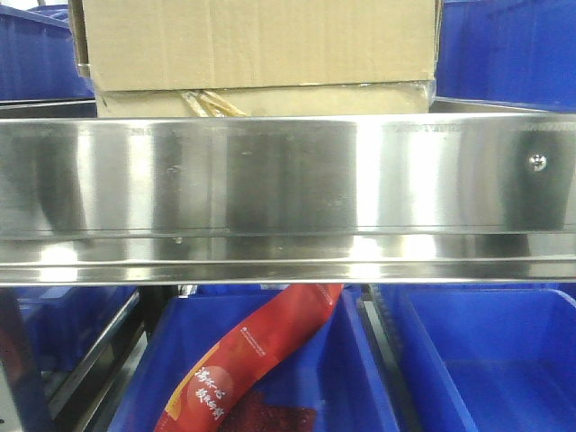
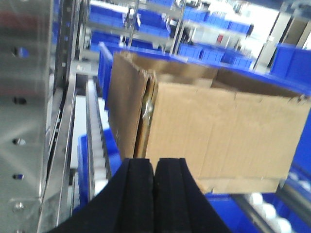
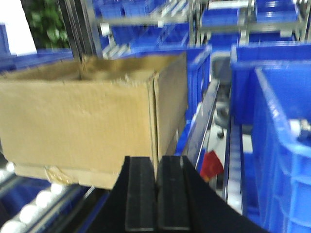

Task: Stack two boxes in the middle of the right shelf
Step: 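Lower the held boxes onto the middle shelf with both grippers, then open both grippers and withdraw them from the boxes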

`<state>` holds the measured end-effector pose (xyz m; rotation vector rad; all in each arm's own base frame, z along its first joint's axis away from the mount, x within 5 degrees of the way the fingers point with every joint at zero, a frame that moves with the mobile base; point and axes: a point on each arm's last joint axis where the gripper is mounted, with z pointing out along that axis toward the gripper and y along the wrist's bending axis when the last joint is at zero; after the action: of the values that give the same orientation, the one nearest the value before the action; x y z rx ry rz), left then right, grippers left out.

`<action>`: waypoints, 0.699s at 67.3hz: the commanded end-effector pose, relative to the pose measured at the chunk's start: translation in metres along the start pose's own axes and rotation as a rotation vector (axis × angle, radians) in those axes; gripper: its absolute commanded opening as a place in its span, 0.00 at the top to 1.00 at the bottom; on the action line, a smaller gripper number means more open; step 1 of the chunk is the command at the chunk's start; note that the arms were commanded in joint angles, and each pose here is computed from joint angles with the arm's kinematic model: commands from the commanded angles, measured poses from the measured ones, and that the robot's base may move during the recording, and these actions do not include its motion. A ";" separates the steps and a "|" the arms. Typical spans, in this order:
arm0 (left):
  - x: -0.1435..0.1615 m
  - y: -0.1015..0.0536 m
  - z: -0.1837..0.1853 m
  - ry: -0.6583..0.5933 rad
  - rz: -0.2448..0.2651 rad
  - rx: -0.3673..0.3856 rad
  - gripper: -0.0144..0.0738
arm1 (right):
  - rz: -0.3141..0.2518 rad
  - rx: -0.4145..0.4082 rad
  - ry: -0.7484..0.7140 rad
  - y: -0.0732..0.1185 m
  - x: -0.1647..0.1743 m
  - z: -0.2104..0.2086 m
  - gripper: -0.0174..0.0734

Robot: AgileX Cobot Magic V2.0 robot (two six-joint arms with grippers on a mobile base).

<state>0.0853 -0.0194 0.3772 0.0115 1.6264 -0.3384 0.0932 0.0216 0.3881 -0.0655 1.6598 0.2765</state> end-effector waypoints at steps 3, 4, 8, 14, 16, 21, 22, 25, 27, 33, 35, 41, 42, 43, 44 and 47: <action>-0.002 0.000 -0.004 -0.029 -0.004 0.005 0.96 | -0.003 -0.003 -0.048 -0.001 -0.004 -0.010 0.99; -0.002 0.000 -0.004 -0.029 -0.004 0.005 0.96 | -0.003 -0.003 -0.050 -0.001 -0.004 -0.010 0.99; -0.002 0.000 -0.004 -0.029 -0.004 0.005 0.96 | -0.003 -0.004 -0.052 -0.001 -0.004 -0.011 0.99; -0.002 0.000 -0.004 -0.029 -0.004 0.005 0.96 | -0.003 -0.004 -0.052 -0.001 -0.004 -0.011 0.99; -0.002 0.000 -0.004 -0.029 -0.004 0.005 0.96 | -0.003 -0.004 -0.052 -0.001 -0.004 -0.011 0.99; -0.002 0.000 -0.004 -0.029 -0.004 0.005 0.96 | -0.003 -0.004 -0.052 -0.001 -0.004 -0.011 0.99; -0.002 0.000 -0.004 -0.029 -0.004 0.005 0.96 | -0.003 -0.004 -0.052 -0.001 -0.004 -0.011 0.99; -0.002 0.000 -0.004 -0.029 -0.004 0.005 0.96 | -0.003 -0.004 -0.052 -0.001 -0.004 -0.011 0.99; -0.002 0.000 -0.004 -0.029 -0.004 0.005 0.96 | -0.003 -0.004 -0.052 -0.001 -0.004 -0.011 0.99; -0.002 0.000 -0.004 -0.029 -0.004 0.005 0.96 | 0.000 -0.012 -0.061 -0.001 -0.001 -0.010 0.99; -0.002 0.000 -0.004 -0.029 -0.004 0.005 0.96 | -0.020 -0.012 -0.063 -0.001 0.003 -0.009 0.99; -0.002 0.000 -0.004 -0.029 -0.004 0.005 0.96 | -0.146 -0.017 -0.106 -0.003 0.019 -0.005 0.99; -0.002 0.000 -0.004 -0.029 -0.004 0.005 0.96 | -0.143 -0.022 -0.118 -0.003 0.021 -0.006 0.99; -0.002 0.000 -0.004 -0.029 -0.004 0.005 0.96 | -0.176 -0.016 -0.136 -0.004 0.025 -0.005 0.99; -0.002 0.000 -0.004 -0.029 -0.004 0.005 0.96 | -0.194 -0.008 -0.145 -0.005 0.030 -0.004 0.99; -0.002 0.000 -0.004 -0.029 -0.004 0.005 0.96 | -0.221 0.028 -0.235 -0.009 0.038 -0.005 0.99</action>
<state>0.0826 -0.0185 0.3781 0.0092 1.6155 -0.3420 0.0878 0.0199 0.3565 -0.1716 1.5446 0.1778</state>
